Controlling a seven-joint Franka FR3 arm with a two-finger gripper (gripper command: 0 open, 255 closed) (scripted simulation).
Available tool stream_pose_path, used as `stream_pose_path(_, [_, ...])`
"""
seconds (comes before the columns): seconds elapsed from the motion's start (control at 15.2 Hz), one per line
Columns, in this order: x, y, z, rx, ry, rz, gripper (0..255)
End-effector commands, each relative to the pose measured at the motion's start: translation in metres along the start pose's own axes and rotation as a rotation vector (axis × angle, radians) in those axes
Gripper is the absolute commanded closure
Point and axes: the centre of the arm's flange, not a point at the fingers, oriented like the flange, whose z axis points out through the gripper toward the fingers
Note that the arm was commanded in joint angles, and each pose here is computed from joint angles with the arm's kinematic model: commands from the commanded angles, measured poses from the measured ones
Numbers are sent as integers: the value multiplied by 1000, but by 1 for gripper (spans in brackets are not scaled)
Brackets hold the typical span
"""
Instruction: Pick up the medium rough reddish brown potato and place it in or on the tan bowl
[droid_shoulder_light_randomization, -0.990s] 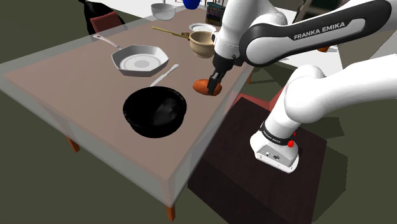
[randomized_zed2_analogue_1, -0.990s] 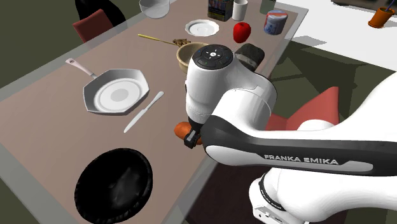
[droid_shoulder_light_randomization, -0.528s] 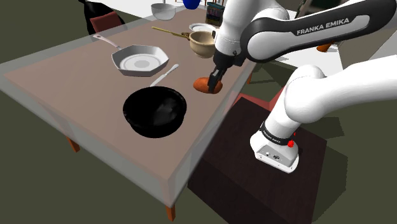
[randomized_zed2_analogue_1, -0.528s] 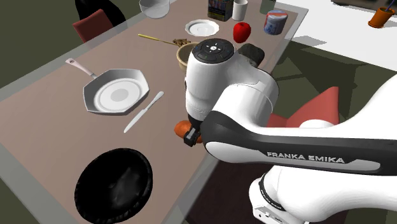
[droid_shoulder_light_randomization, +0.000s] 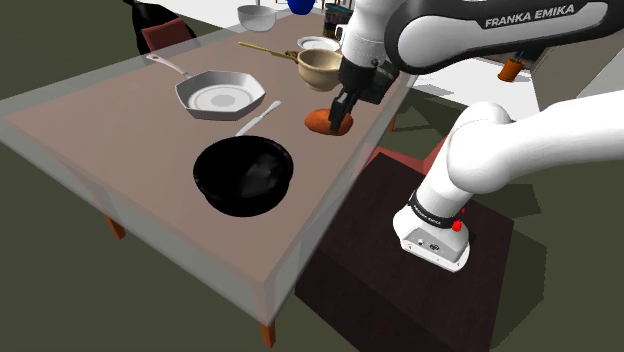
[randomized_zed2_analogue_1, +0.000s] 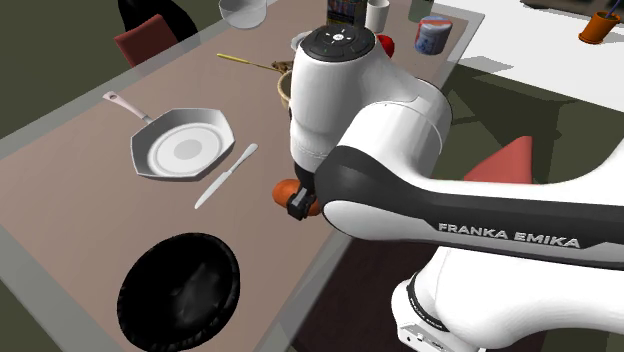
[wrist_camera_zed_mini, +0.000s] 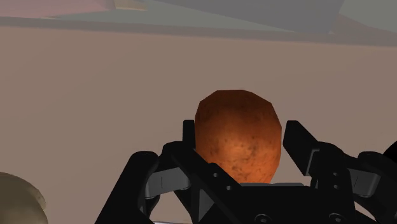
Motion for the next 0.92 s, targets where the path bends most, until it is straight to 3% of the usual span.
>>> stream_pose_path(0.0, [1, 1, -12, 0, 0, 0, 255])
stream_pose_path(0.86, [9, 5, -80, 0, 0, 0, 255])
